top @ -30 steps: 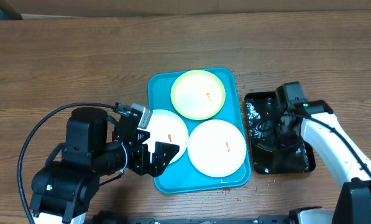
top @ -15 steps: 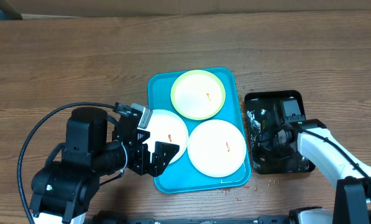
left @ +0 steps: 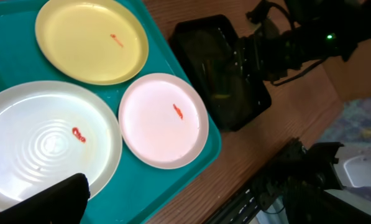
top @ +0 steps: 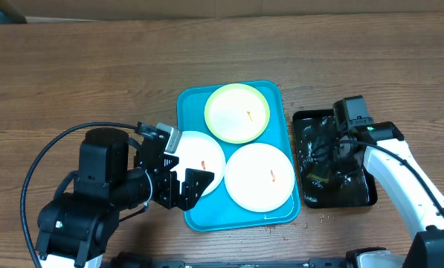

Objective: Clean dirty plates on tray and stack at the side

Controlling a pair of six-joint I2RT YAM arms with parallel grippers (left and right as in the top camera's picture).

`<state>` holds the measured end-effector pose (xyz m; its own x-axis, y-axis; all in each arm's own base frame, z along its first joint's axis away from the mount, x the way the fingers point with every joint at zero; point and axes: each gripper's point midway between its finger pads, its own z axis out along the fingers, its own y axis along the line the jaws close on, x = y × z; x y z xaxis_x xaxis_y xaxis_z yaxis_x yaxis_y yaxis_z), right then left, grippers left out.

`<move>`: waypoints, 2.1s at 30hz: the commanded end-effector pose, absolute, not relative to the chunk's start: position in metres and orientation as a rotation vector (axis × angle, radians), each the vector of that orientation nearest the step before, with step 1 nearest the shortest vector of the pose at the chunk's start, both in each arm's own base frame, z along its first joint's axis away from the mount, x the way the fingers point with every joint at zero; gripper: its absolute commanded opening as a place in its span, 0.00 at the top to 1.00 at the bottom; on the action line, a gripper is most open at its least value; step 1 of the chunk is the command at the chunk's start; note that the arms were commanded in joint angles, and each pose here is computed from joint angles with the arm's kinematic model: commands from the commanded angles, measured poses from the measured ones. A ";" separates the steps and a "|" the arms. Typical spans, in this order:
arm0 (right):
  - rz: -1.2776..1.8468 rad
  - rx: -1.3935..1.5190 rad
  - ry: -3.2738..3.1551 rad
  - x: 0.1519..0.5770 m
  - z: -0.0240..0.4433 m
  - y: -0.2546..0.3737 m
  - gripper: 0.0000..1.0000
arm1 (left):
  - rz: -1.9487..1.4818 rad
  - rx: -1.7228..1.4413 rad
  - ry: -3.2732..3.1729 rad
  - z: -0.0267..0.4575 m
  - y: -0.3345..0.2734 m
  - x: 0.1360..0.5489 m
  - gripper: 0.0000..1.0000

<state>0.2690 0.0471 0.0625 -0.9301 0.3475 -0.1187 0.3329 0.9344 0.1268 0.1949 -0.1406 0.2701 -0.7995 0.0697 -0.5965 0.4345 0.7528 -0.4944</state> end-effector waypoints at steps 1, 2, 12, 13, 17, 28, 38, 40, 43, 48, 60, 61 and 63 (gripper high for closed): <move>0.138 0.583 2.935 0.273 0.053 0.044 0.35 | -0.748 0.260 2.453 0.262 -0.126 0.203 0.00; 0.137 0.620 2.927 0.273 0.047 0.044 0.37 | -0.728 0.245 2.471 0.259 -0.124 0.204 0.00; 0.090 0.770 2.946 0.257 0.001 0.038 0.95 | -0.776 0.223 2.588 0.239 -0.133 0.204 0.00; 0.090 0.767 2.946 0.257 0.001 0.038 0.96 | -0.776 0.251 2.601 0.236 -0.136 0.204 0.00; 0.095 0.759 2.940 0.259 0.001 0.039 0.96 | -0.728 0.355 2.675 0.217 -0.150 0.202 0.09; 0.076 0.614 3.005 0.253 0.005 0.039 0.96 | -0.323 0.224 2.950 0.149 -0.175 0.198 0.10; 0.119 0.583 2.921 0.266 0.056 0.041 0.96 | -0.215 0.056 3.163 0.082 -0.200 0.203 0.35; 0.130 0.578 2.899 0.266 0.064 0.041 0.96 | -0.172 0.012 3.201 0.068 -0.199 0.204 0.38; 0.142 0.572 2.874 0.265 0.072 0.040 0.96 | -0.136 -0.016 3.231 0.052 -0.201 0.206 0.52; 0.154 0.569 2.860 0.261 0.080 0.041 0.96 | -0.114 -0.040 3.258 0.025 -0.208 0.213 0.66; 0.325 0.362 2.850 0.264 0.105 0.063 0.96 | -0.098 -0.152 3.251 -0.002 -0.205 0.232 0.88; 0.344 0.337 2.840 0.264 0.111 0.066 0.96 | -0.097 -0.151 3.252 -0.004 -0.206 0.232 0.95; 0.370 0.305 2.820 0.263 0.121 0.071 0.96 | -0.096 -0.152 3.254 -0.004 -0.206 0.232 0.96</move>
